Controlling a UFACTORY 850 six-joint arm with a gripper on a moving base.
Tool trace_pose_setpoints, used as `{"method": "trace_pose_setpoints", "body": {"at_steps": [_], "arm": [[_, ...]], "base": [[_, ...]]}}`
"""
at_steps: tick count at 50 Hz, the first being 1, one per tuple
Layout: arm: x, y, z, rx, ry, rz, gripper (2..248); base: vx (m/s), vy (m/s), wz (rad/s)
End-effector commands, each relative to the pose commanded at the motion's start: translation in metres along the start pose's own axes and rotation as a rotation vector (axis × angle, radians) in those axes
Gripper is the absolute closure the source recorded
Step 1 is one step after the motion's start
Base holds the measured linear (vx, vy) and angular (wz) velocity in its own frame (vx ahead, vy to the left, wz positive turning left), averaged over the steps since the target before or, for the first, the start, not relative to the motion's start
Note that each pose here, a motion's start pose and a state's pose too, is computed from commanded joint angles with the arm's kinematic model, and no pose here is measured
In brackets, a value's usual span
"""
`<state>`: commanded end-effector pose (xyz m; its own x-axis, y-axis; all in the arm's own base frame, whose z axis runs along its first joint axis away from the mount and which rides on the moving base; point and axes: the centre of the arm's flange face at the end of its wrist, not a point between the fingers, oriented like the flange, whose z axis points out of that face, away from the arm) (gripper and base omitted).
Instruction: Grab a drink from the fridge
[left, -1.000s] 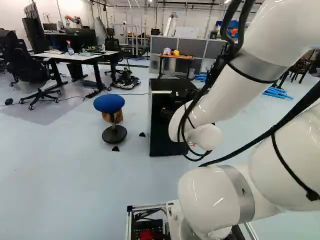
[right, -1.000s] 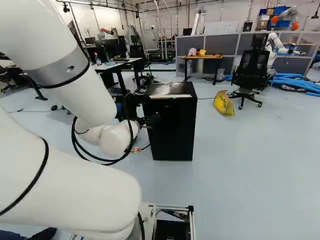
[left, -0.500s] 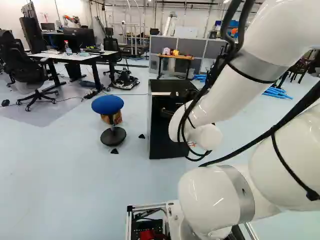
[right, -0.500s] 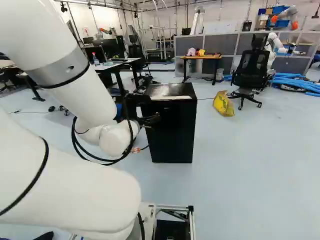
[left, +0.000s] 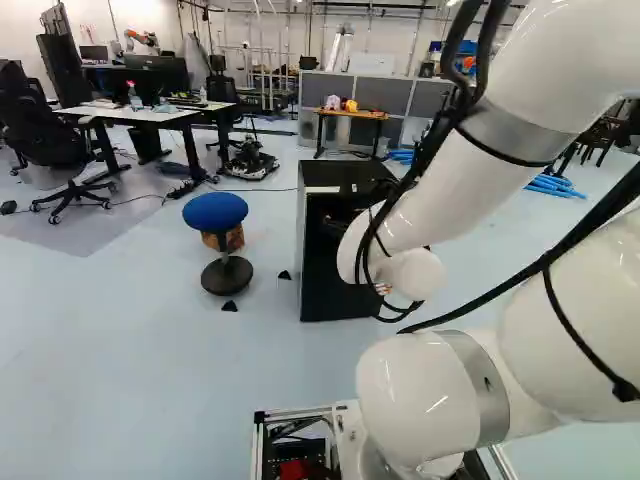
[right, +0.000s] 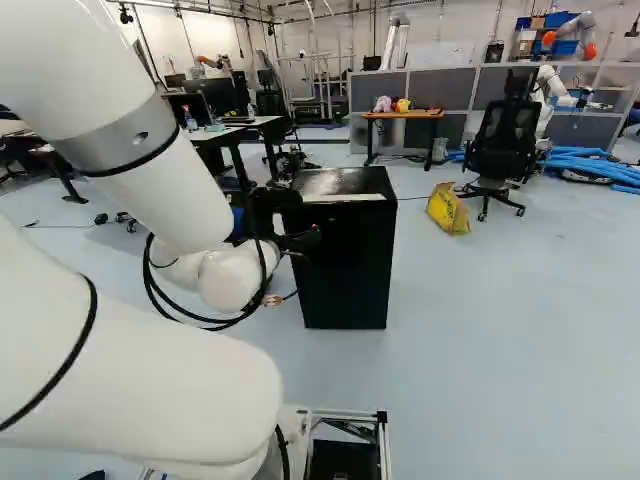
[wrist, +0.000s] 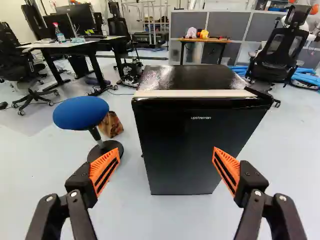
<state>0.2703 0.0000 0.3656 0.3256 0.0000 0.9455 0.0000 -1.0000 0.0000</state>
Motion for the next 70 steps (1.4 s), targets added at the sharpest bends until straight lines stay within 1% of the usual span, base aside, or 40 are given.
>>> {"method": "trace_pose_setpoints", "body": {"at_steps": [70], "arm": [[0.0000,0.0000,0.0000,0.000,0.000,0.000,3]], "base": [[0.048,0.034,-0.009]]}}
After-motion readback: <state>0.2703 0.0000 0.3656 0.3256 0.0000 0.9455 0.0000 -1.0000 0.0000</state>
